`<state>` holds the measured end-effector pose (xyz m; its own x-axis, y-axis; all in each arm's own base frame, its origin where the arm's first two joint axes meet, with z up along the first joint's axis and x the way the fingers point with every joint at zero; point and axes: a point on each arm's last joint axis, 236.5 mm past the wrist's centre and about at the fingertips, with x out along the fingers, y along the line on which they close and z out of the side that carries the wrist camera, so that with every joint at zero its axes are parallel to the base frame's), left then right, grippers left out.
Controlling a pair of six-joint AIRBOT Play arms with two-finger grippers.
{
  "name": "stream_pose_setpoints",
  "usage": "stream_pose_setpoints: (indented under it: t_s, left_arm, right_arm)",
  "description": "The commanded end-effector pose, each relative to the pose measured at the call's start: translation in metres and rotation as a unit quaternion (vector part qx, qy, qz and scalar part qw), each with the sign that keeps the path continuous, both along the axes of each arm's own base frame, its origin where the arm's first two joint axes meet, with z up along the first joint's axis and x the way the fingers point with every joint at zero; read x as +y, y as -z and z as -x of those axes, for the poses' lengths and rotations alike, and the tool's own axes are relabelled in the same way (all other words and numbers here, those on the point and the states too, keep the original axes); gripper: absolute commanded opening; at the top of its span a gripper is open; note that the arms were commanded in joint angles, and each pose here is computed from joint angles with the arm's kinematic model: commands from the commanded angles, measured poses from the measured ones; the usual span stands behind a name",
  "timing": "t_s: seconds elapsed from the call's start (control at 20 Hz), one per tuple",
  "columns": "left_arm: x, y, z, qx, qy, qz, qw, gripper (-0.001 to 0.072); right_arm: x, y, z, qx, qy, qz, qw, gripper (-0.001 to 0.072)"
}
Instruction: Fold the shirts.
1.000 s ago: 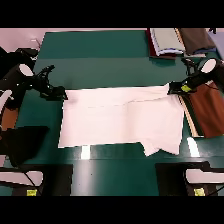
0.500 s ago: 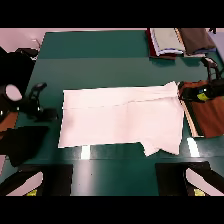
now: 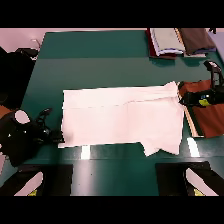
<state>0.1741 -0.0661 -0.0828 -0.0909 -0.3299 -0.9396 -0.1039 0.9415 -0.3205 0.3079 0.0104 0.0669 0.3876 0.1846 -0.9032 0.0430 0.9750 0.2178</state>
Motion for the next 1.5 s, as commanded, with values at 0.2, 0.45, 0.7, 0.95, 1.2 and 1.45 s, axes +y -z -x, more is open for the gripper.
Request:
stream_pose_setpoints:
  t_s: [0.2,0.45,0.7,0.95,1.2,1.45]
  left_arm:
    - [-0.022,0.0,-0.003,-0.012,-0.01,0.048,0.999,0.004]
    - [-0.02,-0.043,-0.049,-0.085,0.007,0.047,0.995,0.0025]
    - [-0.019,-0.052,-0.06,-0.105,0.01,0.045,0.993,0.0025]
    - [-0.019,-0.052,-0.062,-0.11,0.008,0.044,0.993,0.0025]
    - [-0.018,-0.052,-0.062,-0.115,0.021,0.042,0.992,0.0025]
    - [-0.002,-0.046,-0.043,-0.079,0.05,0.009,0.996,0.0024]
  right_arm:
    - [0.009,0.006,0.012,0.024,-0.008,-0.017,1.0,0.041]
    - [-0.012,0.071,0.081,0.169,0.033,-0.038,0.984,0.041]
    - [-0.033,0.118,0.156,0.283,0.128,-0.112,0.944,0.0543]
    - [-0.006,0.148,0.176,0.304,0.132,-0.156,0.93,0.05]
    - [0.013,0.156,0.158,0.291,0.066,-0.131,0.945,0.0352]
    - [0.019,0.141,0.139,0.287,-0.002,-0.107,0.952,0.0015]
